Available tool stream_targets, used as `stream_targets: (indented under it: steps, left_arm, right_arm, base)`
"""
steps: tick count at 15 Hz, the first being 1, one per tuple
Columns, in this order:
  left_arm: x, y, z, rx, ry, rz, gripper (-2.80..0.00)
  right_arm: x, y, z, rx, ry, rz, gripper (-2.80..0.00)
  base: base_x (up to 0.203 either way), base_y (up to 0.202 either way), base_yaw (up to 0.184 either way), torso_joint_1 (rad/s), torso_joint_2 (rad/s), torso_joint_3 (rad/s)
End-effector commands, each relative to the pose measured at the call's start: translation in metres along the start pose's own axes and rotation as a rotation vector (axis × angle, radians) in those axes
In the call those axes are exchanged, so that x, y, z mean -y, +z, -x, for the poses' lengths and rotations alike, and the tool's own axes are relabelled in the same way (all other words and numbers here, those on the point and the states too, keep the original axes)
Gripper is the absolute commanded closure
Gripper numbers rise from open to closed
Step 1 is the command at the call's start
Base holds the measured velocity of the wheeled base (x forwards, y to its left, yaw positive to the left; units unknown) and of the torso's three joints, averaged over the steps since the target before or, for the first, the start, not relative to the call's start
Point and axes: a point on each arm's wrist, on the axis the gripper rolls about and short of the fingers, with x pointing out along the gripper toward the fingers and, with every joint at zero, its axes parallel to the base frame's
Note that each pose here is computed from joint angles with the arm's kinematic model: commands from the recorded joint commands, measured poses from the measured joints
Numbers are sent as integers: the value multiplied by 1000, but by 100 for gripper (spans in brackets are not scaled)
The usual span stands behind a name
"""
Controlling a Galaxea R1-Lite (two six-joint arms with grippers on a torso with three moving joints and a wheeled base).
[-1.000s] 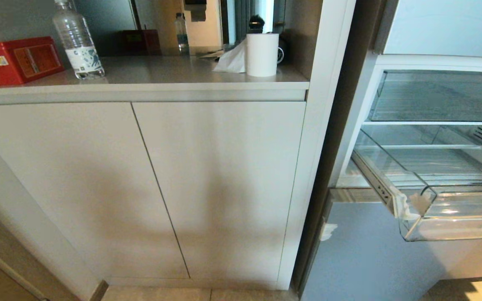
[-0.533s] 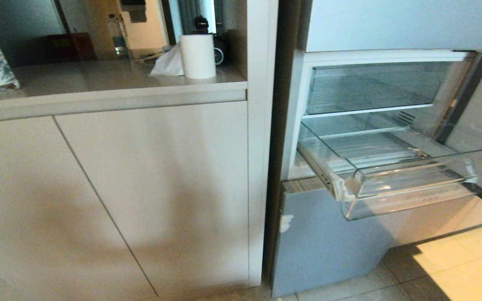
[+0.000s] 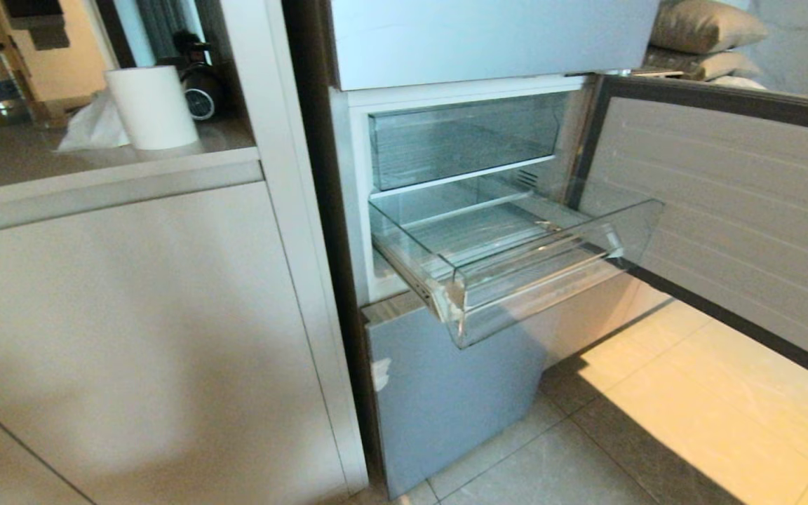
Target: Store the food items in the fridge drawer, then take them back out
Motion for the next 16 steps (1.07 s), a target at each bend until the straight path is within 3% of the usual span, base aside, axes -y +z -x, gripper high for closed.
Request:
stream_targets:
  steps: [1,8,10,13,16]
  left_arm:
    - [0,0,0,-1,0,0,0]
    - [0,0,0,-1,0,0,0]
    - [0,0,0,1,0,0,0]
    - [0,0,0,1,0,0,0]
    - [0,0,0,-1,0,1,0]
  right_arm:
    - [0,0,0,-3,2,2,0]
    - [0,0,0,-1,4,13,0]
    - [0,0,-1,-6,-3,-23,0]
    - [0,5,-7,-83,-12,-26,0]
    - [1,38,-19,-132,-152,-103,0]
  base:
    - [-1,7,-171,0,0,-5]
    - [0,7,-177,3,0,2]
    - [0,7,-144,1,1,0]
    - [0,3,-27,2,1,3]
    - [0,0,0,0,0,0]
